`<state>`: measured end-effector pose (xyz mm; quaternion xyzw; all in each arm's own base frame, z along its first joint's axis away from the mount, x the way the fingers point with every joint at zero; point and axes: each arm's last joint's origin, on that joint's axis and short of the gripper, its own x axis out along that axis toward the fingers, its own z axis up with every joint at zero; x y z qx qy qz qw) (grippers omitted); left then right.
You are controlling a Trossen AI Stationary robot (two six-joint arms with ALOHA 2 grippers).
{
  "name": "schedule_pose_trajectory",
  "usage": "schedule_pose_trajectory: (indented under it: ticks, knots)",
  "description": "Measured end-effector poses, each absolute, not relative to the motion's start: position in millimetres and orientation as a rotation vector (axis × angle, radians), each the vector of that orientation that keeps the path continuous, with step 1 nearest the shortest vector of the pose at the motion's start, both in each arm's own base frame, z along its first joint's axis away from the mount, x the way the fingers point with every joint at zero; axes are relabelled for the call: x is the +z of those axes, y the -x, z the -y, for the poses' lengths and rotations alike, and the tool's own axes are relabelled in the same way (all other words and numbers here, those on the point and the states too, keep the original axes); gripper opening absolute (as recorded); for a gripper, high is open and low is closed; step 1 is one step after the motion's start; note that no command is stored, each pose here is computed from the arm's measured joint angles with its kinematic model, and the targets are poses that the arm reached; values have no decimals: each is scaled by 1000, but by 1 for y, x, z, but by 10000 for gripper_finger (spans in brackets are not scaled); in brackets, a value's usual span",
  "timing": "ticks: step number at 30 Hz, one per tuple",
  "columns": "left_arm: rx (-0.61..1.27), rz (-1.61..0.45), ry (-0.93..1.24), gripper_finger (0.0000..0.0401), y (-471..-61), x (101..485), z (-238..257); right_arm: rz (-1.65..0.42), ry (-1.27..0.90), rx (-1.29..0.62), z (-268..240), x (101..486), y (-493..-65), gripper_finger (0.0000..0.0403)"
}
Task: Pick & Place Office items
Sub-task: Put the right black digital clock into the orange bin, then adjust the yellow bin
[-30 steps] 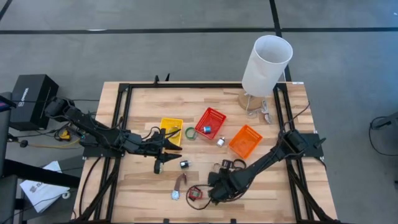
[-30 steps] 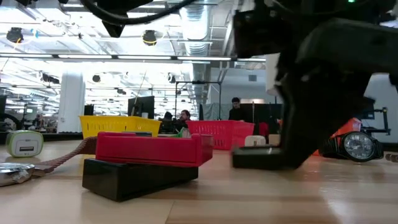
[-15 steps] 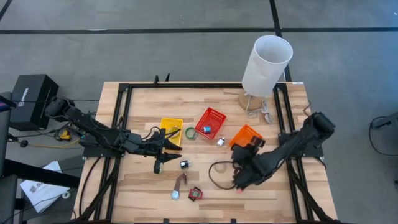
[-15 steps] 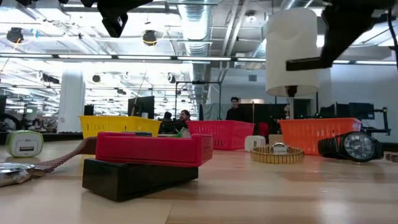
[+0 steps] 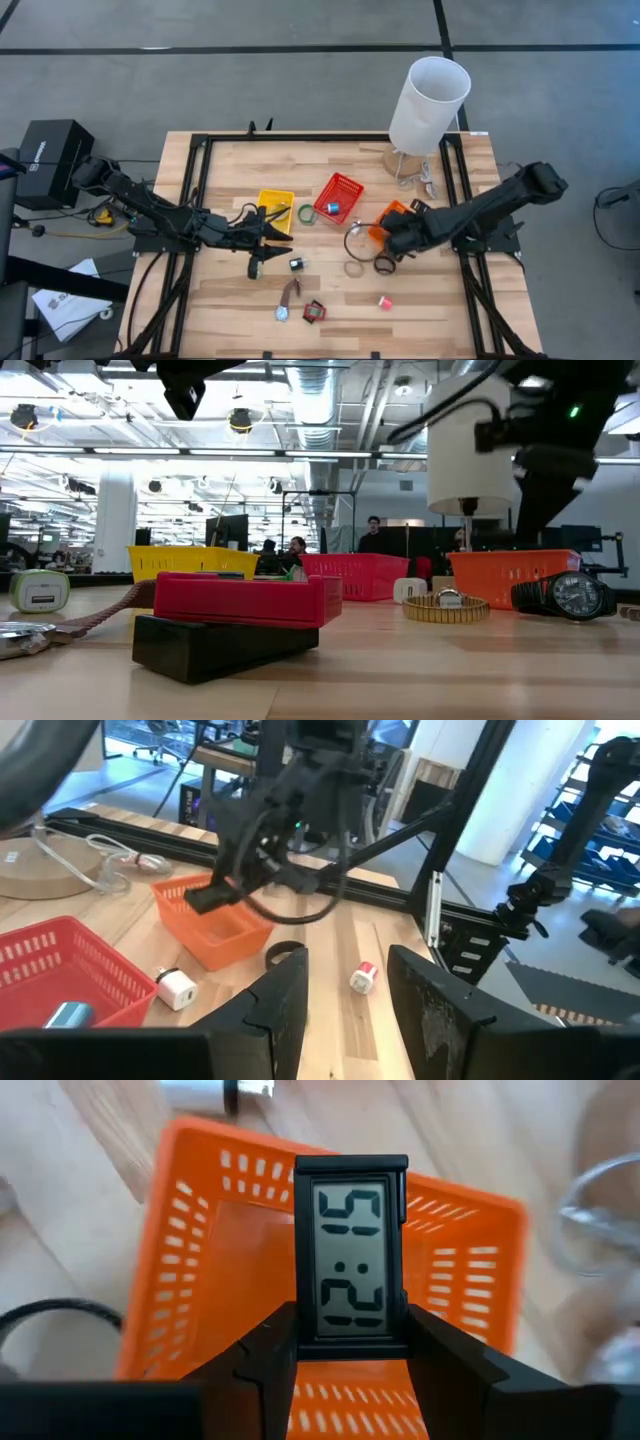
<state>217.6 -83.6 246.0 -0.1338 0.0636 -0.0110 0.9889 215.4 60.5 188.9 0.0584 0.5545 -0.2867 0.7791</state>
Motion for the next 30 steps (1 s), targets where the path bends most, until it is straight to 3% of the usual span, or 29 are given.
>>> schedule_pose_trajectory:
  ticks: [11, 30]
  knots:
    - [-2, -99, 280, 135, -219, 249, 79, -1331, -241, -542, -23, 165, -209, 160]
    - [119, -34, 227, 135, -228, 254, 49, -1325, -345, -479, -22, 180, -220, 216]
